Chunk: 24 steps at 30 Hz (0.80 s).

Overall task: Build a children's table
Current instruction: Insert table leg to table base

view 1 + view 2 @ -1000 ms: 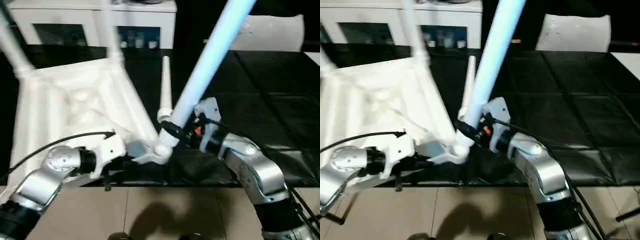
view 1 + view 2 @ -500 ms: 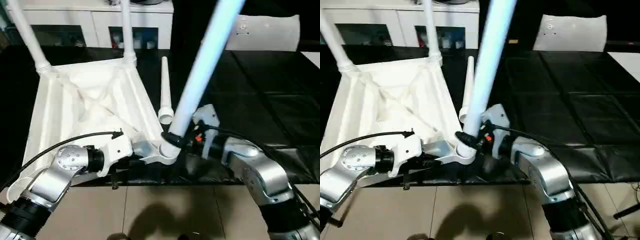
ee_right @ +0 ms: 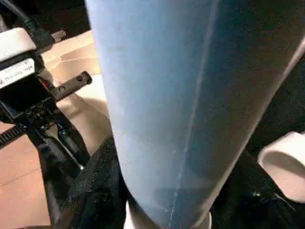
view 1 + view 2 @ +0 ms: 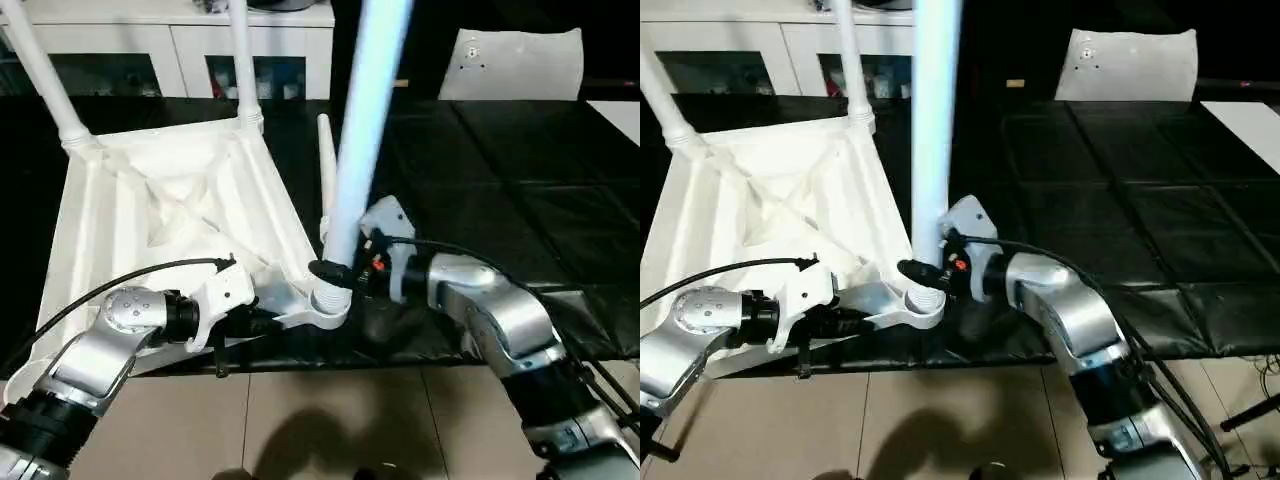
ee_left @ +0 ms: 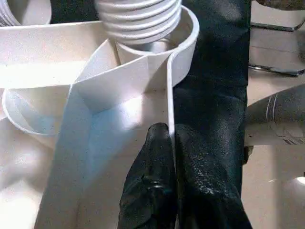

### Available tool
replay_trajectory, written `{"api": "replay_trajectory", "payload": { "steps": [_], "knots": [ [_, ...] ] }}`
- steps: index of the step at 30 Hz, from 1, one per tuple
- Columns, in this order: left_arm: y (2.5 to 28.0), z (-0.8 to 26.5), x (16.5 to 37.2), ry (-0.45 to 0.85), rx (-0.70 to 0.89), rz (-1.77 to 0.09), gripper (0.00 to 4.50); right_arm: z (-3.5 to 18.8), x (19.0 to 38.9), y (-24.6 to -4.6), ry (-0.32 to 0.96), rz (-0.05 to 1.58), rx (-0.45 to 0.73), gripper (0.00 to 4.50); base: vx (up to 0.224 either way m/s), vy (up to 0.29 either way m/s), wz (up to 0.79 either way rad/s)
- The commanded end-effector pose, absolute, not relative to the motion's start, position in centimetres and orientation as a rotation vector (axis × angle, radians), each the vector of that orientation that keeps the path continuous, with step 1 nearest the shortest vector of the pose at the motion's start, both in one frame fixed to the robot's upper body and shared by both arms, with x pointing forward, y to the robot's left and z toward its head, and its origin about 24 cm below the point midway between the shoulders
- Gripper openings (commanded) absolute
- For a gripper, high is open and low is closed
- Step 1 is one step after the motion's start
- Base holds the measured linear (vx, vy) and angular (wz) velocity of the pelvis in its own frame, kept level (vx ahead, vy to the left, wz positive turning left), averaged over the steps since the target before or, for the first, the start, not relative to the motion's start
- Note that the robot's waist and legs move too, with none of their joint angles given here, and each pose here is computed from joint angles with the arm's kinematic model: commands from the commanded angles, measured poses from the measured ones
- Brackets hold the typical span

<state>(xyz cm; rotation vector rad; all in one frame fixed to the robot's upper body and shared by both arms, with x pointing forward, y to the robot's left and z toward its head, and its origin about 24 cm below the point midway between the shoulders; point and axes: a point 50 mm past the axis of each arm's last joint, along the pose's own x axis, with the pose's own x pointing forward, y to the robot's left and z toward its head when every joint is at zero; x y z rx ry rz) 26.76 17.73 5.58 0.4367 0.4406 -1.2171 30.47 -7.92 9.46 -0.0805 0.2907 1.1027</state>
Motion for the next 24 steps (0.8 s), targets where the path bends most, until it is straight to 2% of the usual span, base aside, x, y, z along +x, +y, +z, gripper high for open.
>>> {"api": "replay_trajectory", "payload": {
  "steps": [1,9,24],
  "knots": [
    [17.0,7.0,27.4,0.351,0.447,-1.246,0.00,7.6,30.4,-7.9,0.395,1.113,-0.065,1.88,0.000,0.000,0.00],
    [17.2,6.9,28.0,0.378,0.510,-1.230,0.00,7.0,30.9,-8.4,0.504,1.175,-0.105,1.88,0.000,0.000,0.00],
    [17.4,7.0,28.2,0.384,0.517,-1.246,0.00,7.7,31.1,-9.3,0.543,1.241,-0.103,1.88,0.000,0.000,0.00]
  ]
}}
